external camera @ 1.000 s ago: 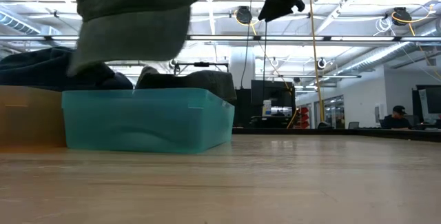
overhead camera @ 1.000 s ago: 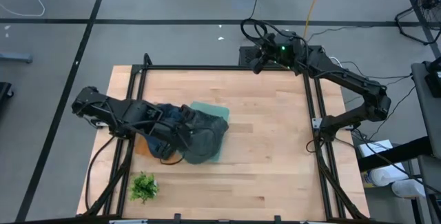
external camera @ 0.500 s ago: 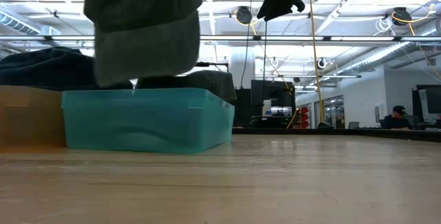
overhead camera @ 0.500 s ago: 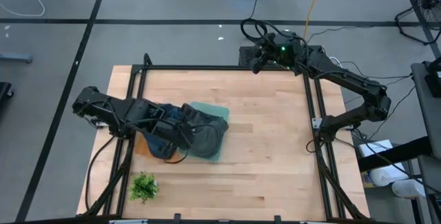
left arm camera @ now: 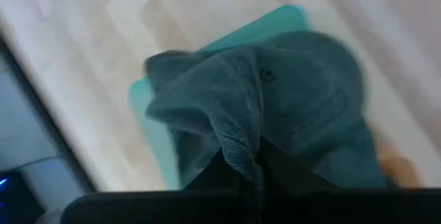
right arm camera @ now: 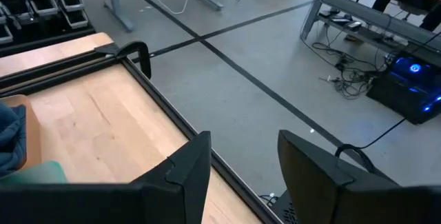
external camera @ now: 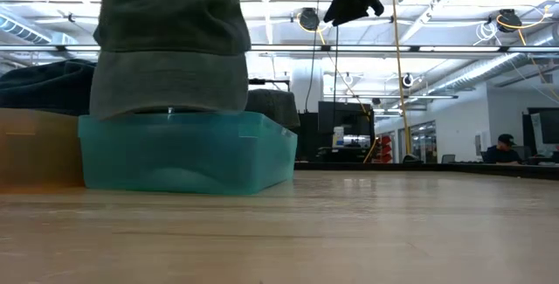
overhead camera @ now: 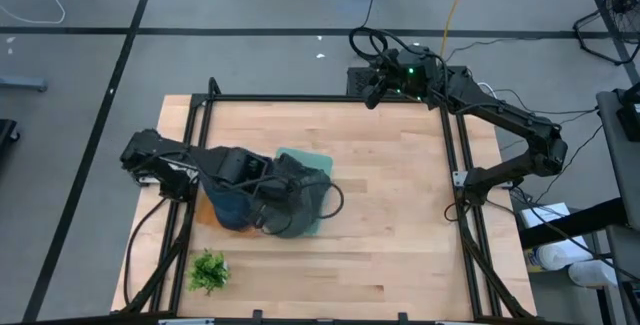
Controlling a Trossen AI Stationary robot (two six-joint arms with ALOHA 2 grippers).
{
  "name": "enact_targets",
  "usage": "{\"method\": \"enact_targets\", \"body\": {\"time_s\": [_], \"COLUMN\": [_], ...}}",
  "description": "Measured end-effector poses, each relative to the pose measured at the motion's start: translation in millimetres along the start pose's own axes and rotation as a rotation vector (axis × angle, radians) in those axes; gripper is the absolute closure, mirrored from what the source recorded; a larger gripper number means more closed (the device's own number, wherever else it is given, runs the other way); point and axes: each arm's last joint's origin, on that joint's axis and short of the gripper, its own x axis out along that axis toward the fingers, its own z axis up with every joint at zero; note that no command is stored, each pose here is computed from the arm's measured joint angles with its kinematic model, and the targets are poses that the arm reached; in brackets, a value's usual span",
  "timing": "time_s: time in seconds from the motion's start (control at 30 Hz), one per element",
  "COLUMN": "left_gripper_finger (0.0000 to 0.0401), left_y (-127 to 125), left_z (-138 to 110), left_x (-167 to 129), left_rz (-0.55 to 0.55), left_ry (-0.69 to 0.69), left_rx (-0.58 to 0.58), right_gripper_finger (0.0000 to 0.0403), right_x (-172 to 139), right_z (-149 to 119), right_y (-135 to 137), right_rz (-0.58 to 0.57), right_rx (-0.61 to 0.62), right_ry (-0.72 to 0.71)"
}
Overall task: Pick & Place hat
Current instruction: Put the black cap into the green bin
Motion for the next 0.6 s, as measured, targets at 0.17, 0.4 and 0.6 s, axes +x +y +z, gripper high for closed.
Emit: {"method": "enact_targets", "body": {"time_s": [0.17, 0.4, 0.6], "left_gripper_finger": [0.0387, 0.0387, 0.0387], "left_y": [22.0, 38.7, 37.9], "left_z": [-4.7, -13.3, -10.9], "left_x": [3.8, 4.4, 7.1], "left_rz": [0.131, 0.126, -0.002], "left_ry": [0.017, 0.007, -0.067], "left_rx": [-0.066, -0.054, -0.016], "right_gripper_finger": [0.0248, 0.0248, 0.0248], "right_x": [0.0, -0.1, 0.0], "right_z": [0.0, 0.0, 0.0], "right_y": [0.0, 0.0, -0.2], "right_rz": [0.000, -0.001, -0.002], "right_rx": [-0.010, -0.038, -0.084], "right_ry": [0.000, 0.000, 0.000]}}
